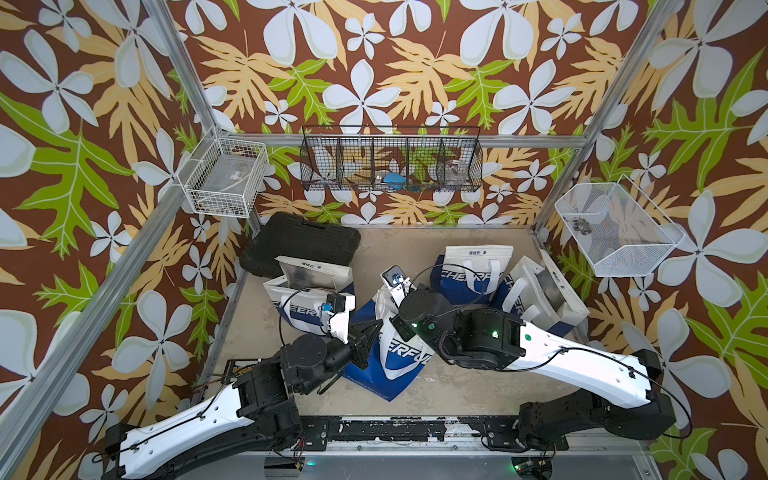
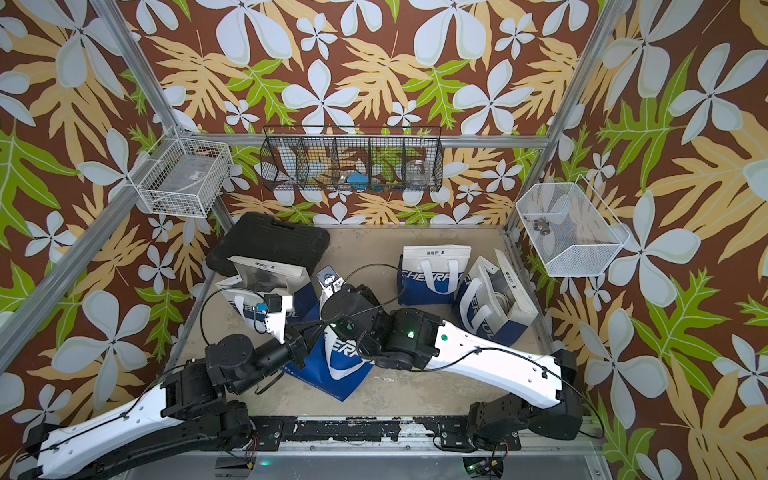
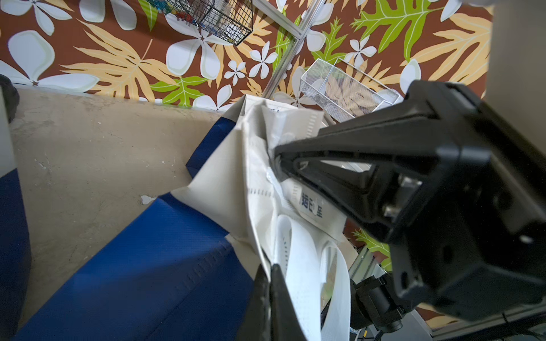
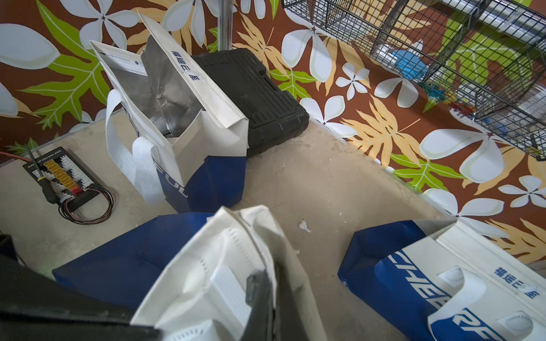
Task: Open the takeout bag
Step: Open the takeout bag at the center of the board.
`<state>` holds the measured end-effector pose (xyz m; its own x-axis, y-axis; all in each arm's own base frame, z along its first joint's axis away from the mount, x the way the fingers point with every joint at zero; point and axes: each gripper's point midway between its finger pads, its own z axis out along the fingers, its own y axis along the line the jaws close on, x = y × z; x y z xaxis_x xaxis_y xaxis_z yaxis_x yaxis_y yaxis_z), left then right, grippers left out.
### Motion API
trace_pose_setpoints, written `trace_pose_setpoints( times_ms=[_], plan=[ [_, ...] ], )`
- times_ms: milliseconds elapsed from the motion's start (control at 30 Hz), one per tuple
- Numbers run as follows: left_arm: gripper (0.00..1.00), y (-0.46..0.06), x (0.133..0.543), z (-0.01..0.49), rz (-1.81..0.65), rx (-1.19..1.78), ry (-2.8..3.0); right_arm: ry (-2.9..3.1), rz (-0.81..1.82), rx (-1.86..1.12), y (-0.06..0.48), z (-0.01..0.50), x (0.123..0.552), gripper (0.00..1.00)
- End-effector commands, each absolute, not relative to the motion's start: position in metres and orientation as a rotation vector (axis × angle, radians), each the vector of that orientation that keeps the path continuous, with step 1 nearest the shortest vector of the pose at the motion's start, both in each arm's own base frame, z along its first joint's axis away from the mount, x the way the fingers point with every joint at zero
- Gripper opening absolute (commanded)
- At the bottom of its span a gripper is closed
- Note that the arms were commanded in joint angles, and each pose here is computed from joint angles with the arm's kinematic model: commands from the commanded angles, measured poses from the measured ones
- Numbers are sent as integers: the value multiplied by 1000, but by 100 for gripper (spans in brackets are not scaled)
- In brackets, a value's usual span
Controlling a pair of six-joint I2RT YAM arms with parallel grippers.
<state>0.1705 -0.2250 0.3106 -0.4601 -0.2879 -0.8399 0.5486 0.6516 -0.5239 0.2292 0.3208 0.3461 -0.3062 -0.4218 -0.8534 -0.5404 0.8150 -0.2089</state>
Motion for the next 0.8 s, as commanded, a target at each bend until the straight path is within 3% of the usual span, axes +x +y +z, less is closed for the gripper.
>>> trace_pose_setpoints(
  times_ms=[0, 300, 467, 567, 633, 667, 733, 767],
  plan=[
    [0, -213, 180, 323, -947, 125, 1754, 2008, -15, -652, 274, 347, 241, 0],
    [0, -222, 177, 317, -974, 165, 1753, 2023, -143, -664, 255, 338, 248, 0],
    [2, -212, 184, 314, -795, 244, 1750, 2064, -22, -739, 271, 339, 241, 0],
    [44, -229, 177, 313, -812, 349, 1820, 2119, 210, -820, 302, 335, 222, 0],
    [53, -237, 160, 322, -953, 379, 1843, 2137, 249, -824, 307, 339, 219, 0],
    [62, -235, 150, 332, -1052, 362, 1834, 2137, 254, -812, 308, 342, 220, 0],
    [98, -226, 130, 357, -1242, 319, 1786, 2148, 251, -790, 307, 343, 221, 0],
    [100, -217, 124, 368, -1301, 286, 1762, 2159, 243, -779, 306, 340, 222, 0]
  ],
)
